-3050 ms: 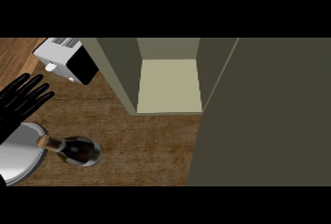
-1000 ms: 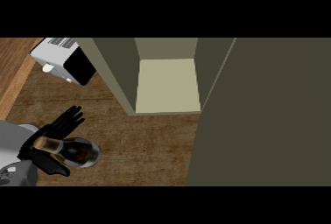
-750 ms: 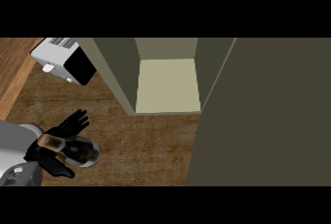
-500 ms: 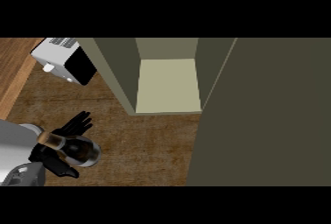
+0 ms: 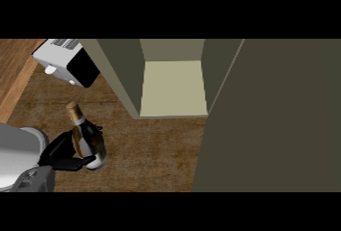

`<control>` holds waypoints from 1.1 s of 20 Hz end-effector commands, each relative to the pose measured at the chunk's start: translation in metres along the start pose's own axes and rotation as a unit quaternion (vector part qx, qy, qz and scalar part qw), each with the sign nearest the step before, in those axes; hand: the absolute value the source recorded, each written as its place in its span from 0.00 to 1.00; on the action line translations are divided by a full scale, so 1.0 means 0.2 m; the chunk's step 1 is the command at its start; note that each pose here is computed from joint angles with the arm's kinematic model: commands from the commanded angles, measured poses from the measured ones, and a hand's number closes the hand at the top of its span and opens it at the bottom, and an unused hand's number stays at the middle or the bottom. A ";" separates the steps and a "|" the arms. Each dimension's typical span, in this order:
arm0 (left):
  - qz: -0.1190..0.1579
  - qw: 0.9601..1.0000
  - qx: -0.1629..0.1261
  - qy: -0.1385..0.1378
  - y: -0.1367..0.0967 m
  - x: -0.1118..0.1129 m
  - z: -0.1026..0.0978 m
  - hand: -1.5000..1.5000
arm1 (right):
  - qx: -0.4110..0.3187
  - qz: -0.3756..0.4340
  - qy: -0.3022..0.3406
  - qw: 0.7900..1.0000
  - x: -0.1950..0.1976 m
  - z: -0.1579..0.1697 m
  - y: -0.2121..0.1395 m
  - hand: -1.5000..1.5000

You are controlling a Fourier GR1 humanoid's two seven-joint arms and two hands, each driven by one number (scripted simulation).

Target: Pick up the wine, place it into the cabinet and close the cabinet

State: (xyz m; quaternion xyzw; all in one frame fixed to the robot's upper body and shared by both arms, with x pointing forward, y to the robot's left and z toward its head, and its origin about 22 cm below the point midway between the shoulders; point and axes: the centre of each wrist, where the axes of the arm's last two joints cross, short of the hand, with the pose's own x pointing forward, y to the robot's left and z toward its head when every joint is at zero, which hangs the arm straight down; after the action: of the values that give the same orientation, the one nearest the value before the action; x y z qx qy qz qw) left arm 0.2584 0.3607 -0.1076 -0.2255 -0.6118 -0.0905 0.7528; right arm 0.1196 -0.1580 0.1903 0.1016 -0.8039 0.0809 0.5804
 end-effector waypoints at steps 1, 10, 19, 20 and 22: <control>0.042 0.997 -0.037 -0.049 -0.02 -0.04 0.00 1.00 | -0.003 -0.012 -0.023 1.000 0.16 0.17 -0.02 0.00; -0.013 0.995 -0.009 -0.098 -0.06 -0.04 0.01 1.00 | -0.012 -0.008 -0.031 0.999 0.14 0.15 -0.04 0.00; -0.042 0.968 0.166 -0.185 -0.37 -0.21 -0.02 1.00 | -0.009 0.007 -0.019 1.000 0.17 0.18 -0.06 0.00; -0.031 0.971 0.139 -0.191 -0.34 -0.21 0.07 1.00 | -0.019 -0.003 -0.030 0.999 0.15 0.18 -0.04 0.00; -0.025 0.974 0.120 -0.191 -0.44 -0.20 -0.06 1.00 | -0.016 -0.016 -0.030 0.999 0.17 0.18 -0.04 0.00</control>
State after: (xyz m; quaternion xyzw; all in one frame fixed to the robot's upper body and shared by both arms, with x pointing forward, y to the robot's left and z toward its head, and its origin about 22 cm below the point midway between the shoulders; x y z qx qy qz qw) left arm 0.2207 0.2980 -0.1293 -0.1034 -0.7465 0.0048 0.6572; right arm 0.1158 -0.1632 0.1842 0.0867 -0.7997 0.0755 0.5893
